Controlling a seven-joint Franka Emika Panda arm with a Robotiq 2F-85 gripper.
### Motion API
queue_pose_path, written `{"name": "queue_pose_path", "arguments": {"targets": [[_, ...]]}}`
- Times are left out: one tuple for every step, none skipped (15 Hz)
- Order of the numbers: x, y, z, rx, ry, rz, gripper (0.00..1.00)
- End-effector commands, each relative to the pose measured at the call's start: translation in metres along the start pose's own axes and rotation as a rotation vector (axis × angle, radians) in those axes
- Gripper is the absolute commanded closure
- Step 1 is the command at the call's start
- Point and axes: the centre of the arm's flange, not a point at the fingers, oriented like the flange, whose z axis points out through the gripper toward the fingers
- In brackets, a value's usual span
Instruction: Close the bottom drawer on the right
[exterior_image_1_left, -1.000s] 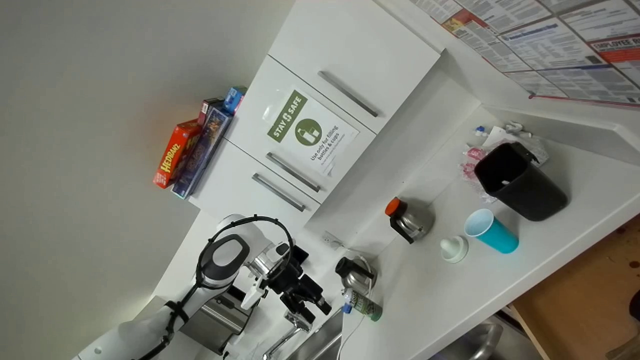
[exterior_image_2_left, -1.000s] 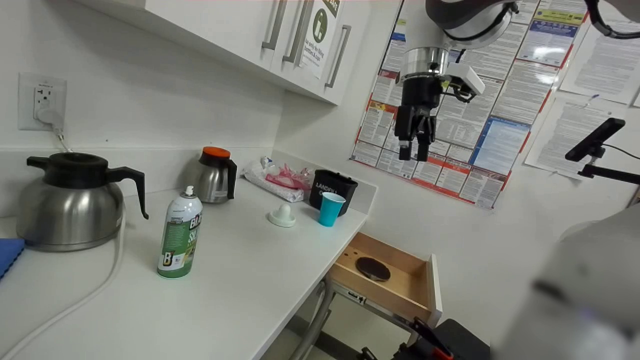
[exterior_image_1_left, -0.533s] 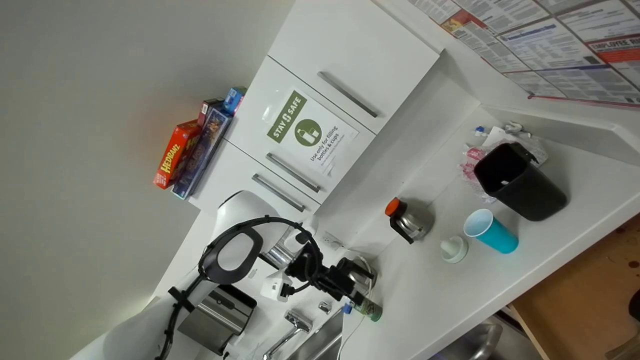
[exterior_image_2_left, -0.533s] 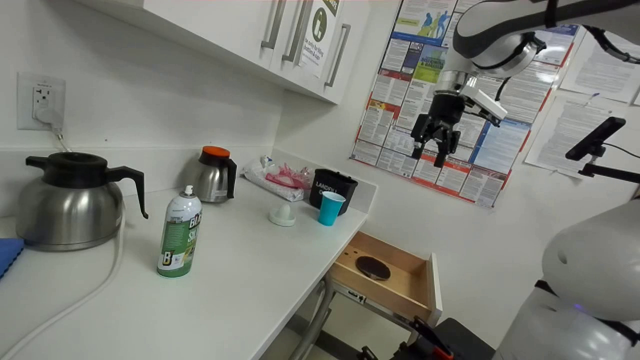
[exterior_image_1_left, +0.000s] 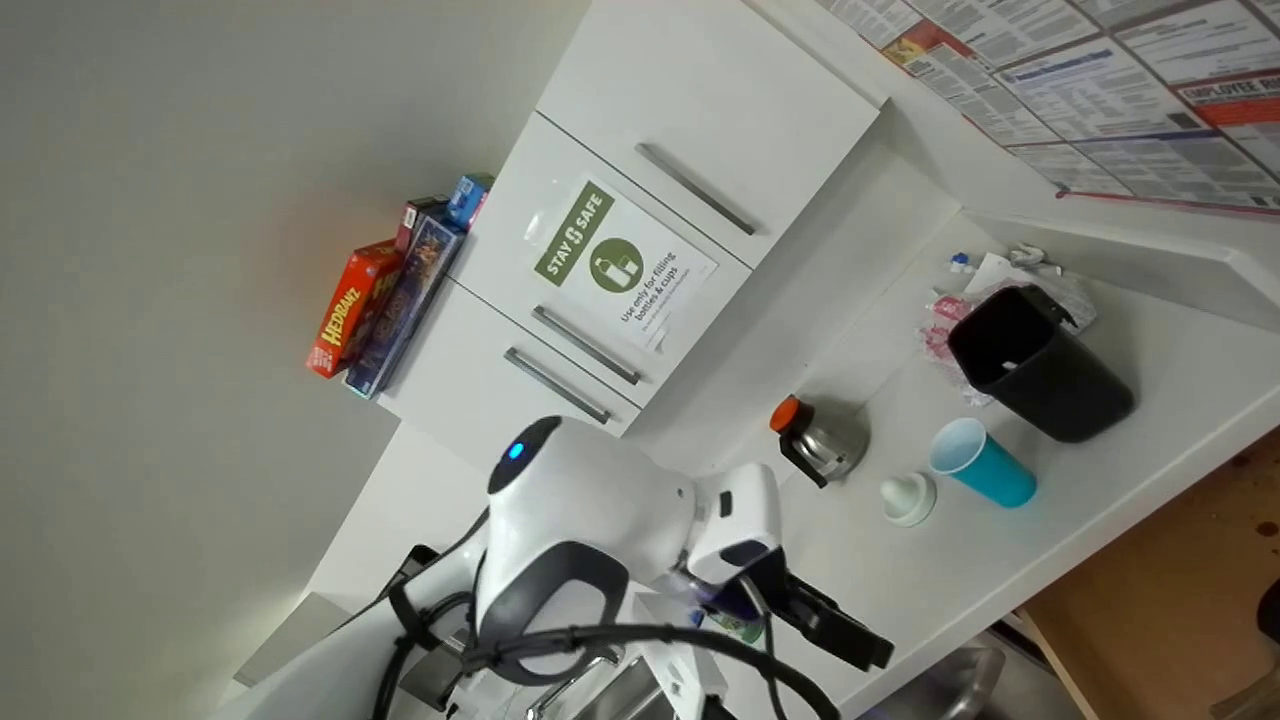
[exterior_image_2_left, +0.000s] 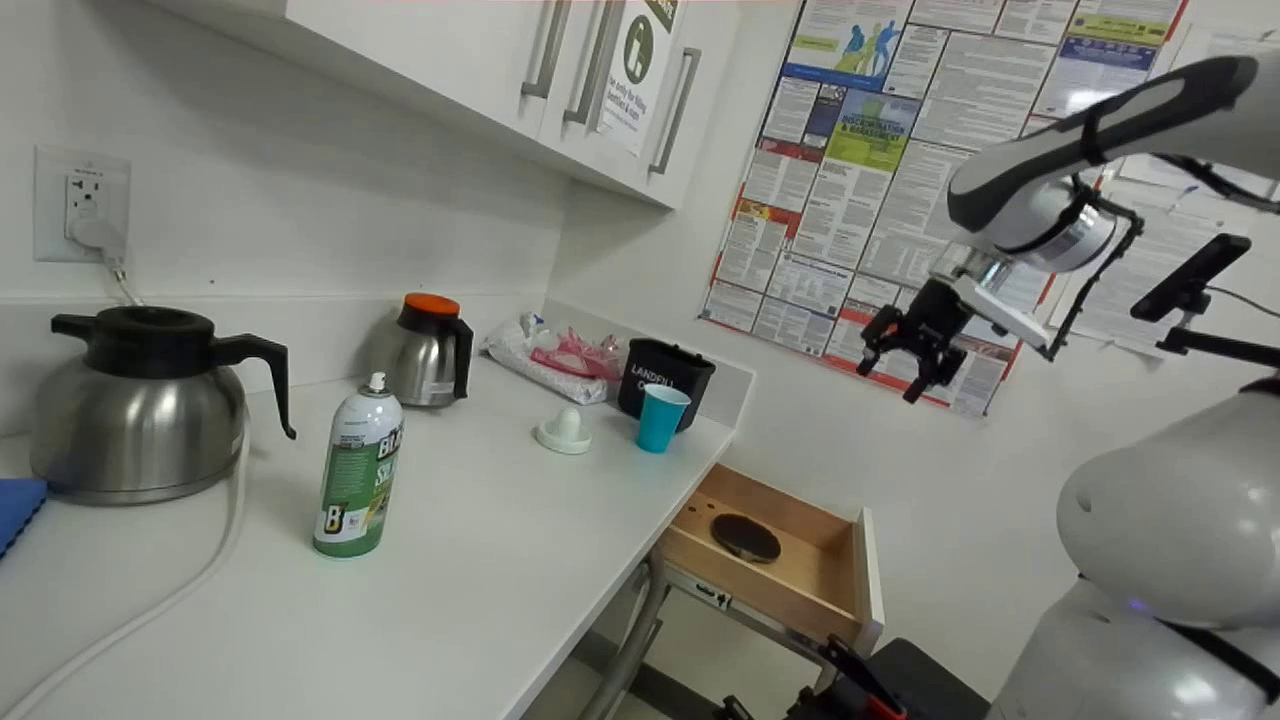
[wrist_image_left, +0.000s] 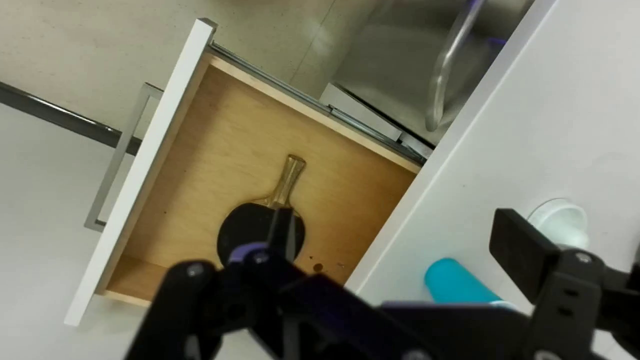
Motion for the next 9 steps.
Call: {"name": "queue_pose_path", "arguments": {"targets": [[-0.001,0.012,0.013,0.012,-0.013,0.018,0.0],[-0.001,0.021,0.025,0.019,-0.034,0.028,0.0],[0.0,0.025,0.032,0.019,-0.047,0.035,0.0],[0.001,0.025,0.037,0.017,-0.053,0.039,0.0],[0.002,0.025,0.038,0.015,-0.056,0.039,0.0],[0.002,0.024,0.038,0.015,-0.056,0.037,0.0],[0.002,0.024,0.038,0.015,-0.055,0.037,0.0],[0.008,0.026,0.034,0.031,-0.039,0.06,0.0],[0.016,0.035,0.03,0.064,-0.012,0.119,0.0]]}}
